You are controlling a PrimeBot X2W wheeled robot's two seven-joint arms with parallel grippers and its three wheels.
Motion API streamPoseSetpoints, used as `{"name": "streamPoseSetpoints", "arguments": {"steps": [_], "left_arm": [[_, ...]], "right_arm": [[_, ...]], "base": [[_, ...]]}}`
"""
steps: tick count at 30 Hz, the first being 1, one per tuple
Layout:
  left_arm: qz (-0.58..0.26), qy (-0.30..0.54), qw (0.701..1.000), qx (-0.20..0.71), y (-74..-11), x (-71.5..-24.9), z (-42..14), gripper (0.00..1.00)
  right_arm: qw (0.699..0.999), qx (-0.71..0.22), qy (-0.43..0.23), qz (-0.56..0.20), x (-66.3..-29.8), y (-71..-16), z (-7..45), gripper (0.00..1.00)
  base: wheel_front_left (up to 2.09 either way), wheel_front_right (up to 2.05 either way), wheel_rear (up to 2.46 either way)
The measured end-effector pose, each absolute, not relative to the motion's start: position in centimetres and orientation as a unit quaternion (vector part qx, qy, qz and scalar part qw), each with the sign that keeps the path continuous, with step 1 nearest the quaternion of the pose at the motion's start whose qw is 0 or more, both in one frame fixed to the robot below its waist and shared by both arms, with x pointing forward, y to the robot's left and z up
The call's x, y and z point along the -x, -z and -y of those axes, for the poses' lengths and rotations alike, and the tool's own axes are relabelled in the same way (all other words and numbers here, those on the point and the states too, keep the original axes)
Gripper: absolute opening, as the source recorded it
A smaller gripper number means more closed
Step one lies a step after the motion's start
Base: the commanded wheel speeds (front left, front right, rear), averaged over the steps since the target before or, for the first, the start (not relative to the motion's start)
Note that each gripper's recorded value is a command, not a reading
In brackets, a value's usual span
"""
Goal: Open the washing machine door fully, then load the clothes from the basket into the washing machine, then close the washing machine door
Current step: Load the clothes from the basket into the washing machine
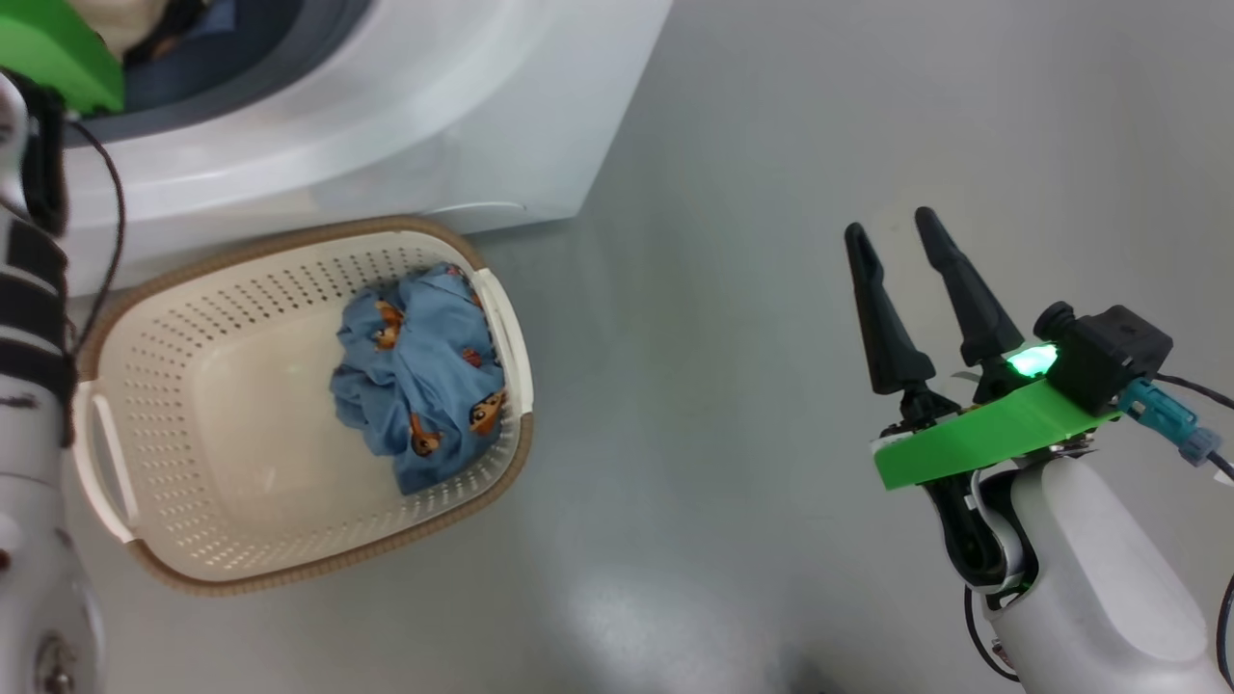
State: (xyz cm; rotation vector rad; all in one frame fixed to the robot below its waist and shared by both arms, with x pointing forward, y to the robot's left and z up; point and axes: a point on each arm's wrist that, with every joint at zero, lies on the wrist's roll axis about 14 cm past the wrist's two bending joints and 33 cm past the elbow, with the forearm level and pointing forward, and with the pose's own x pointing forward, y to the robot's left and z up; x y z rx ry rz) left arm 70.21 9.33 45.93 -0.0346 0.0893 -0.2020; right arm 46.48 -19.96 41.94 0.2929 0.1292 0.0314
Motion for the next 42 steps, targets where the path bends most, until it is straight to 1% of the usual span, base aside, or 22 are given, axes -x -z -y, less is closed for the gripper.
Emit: {"name": "streamPoseSetpoints", "arguments": {"steps": [3,7,17,18,19,24,34,42], "left_arm": [[-0.045,0.099,0.994,0.019,-45.8,-71.3,-9.2,0.0],[-0.033,0.089,0.995,0.018,-46.1,-72.7,-9.6,0.0],[0.058,0.073,0.995,0.032,-49.6,-74.9,-10.4,0.0],[0.059,0.072,0.995,0.032,-49.4,-74.9,-10.5,0.59],[0.055,0.069,0.996,0.032,-48.9,-74.8,-10.6,1.0],[0.035,0.072,0.996,0.028,-46.9,-74.0,-10.6,1.0],[0.039,0.073,0.996,0.024,-48.0,-73.5,-10.6,1.0],[0.025,0.069,0.997,0.026,-47.0,-71.7,-10.8,1.0]], "right_arm": [[0.987,-0.147,-0.014,-0.071,-46.5,-41.4,19.9,1.0],[0.987,-0.145,-0.012,-0.064,-47.4,-41.6,20.3,1.0],[0.987,-0.143,0.001,-0.079,-47.5,-40.2,20.8,1.0],[0.987,-0.142,0.0,-0.078,-47.6,-40.2,20.8,1.0],[0.987,-0.142,0.0,-0.078,-47.6,-40.1,20.8,1.0],[0.986,-0.143,-0.002,-0.08,-47.7,-39.9,20.6,1.0],[0.987,-0.141,-0.012,-0.075,-47.8,-40.5,20.3,1.0],[0.988,-0.138,-0.019,-0.065,-47.9,-41.5,20.2,1.0]], "base": [[0.0,0.0,0.0],[0.0,0.0,0.0],[0.0,0.0,0.0],[0.0,0.0,0.0],[0.0,0.0,0.0],[0.0,0.0,0.0],[0.0,0.0,0.0],[0.0,0.0,0.0]]}}
